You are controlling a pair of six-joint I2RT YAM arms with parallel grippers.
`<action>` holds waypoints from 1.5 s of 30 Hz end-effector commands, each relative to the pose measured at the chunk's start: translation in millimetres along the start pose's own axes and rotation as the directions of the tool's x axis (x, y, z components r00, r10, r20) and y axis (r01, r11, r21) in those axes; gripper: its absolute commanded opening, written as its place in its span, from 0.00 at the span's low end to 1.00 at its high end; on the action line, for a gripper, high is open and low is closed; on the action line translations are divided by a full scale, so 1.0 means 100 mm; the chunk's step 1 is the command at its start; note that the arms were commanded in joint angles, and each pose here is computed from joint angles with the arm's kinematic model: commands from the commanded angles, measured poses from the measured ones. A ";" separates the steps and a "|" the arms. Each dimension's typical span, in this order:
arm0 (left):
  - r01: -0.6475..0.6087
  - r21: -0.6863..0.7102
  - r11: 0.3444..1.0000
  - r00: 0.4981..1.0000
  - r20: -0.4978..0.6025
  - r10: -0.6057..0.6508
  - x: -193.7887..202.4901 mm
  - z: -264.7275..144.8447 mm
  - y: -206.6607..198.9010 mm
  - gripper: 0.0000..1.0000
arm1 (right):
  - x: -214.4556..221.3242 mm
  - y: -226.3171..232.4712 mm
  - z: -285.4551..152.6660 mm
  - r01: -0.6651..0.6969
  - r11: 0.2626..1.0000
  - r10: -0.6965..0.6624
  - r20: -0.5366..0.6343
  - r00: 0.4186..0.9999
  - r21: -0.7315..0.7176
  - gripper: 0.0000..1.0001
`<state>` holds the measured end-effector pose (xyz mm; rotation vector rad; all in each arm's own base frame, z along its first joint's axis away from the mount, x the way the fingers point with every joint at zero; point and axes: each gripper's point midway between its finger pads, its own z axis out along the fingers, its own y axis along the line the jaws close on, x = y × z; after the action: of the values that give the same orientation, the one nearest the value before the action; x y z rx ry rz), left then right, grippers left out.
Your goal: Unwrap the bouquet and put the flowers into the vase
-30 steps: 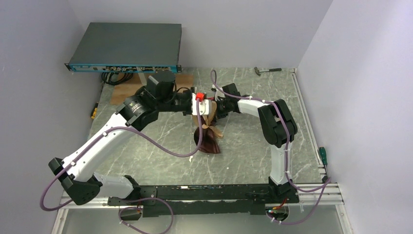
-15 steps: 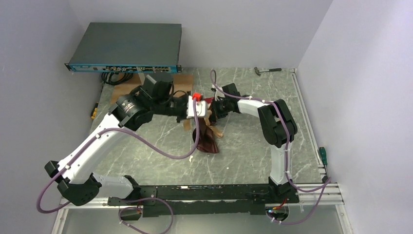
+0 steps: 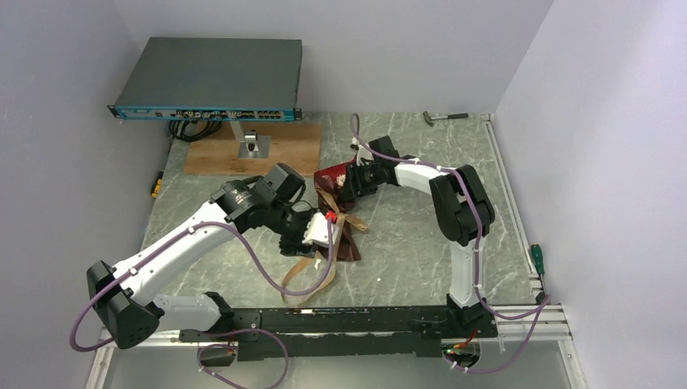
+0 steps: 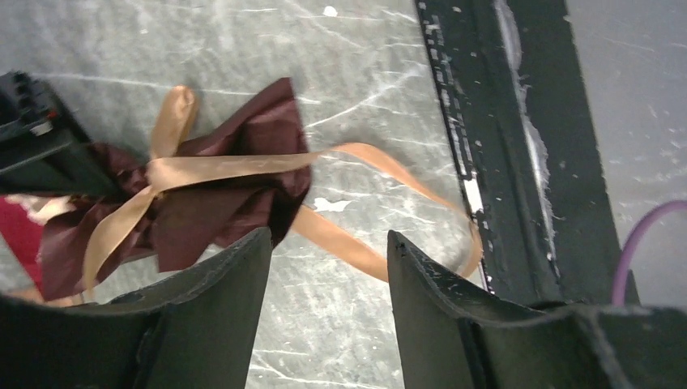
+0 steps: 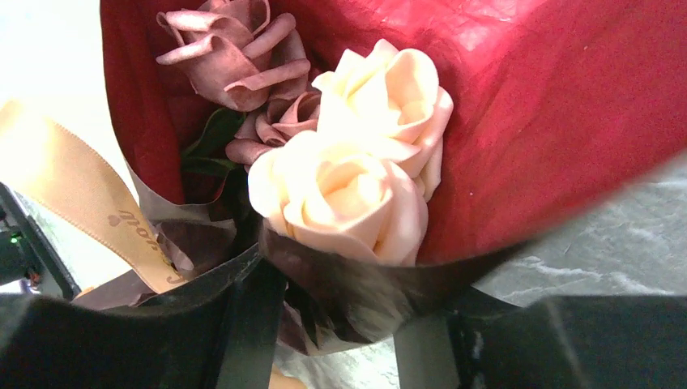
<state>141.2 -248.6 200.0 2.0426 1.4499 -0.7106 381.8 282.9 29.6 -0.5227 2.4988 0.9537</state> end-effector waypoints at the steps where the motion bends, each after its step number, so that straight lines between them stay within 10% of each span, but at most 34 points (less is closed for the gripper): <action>1: 0.061 -0.101 0.993 0.994 0.094 -0.052 -0.16 -0.14 0.36 0.61 | -0.06 0.06 -0.15 -0.021 1.000 0.021 -0.018 1.000 0.022 0.51; 8: 0.332 -0.348 0.877 0.934 0.252 -0.253 0.18 -0.37 1.36 0.57 | -0.20 0.08 -0.40 -0.034 0.999 0.034 -0.017 0.999 0.009 0.56; 16: 0.018 -0.379 0.925 0.991 0.126 0.033 0.49 -0.03 1.79 0.54 | -0.12 0.16 -0.50 -0.109 0.991 0.106 -0.045 0.993 -0.074 0.68; 26: -0.031 -0.337 0.941 0.998 0.040 0.047 0.90 0.39 2.08 0.56 | -0.06 0.13 -0.36 -0.169 0.979 0.162 -0.066 0.985 -0.112 0.68; 29: -0.026 -0.343 0.939 0.999 0.011 0.032 1.00 0.44 2.15 0.52 | -0.04 0.09 -0.31 -0.172 0.979 0.165 -0.076 0.983 -0.109 0.63; 36: 0.076 -0.405 0.911 0.997 0.037 -0.066 0.79 0.15 2.13 0.01 | -0.03 -0.05 -0.27 -0.152 0.987 0.148 -0.075 0.986 -0.045 0.36; 45: 0.119 -0.579 0.807 0.991 0.120 -0.060 0.36 -0.66 2.08 0.00 | 0.02 -0.12 -0.27 -0.126 0.992 0.126 -0.078 0.989 -0.006 0.03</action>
<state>358.6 -247.8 185.3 1.6169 1.5115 -0.3523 368.9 255.8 35.0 -0.3818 2.6637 1.0616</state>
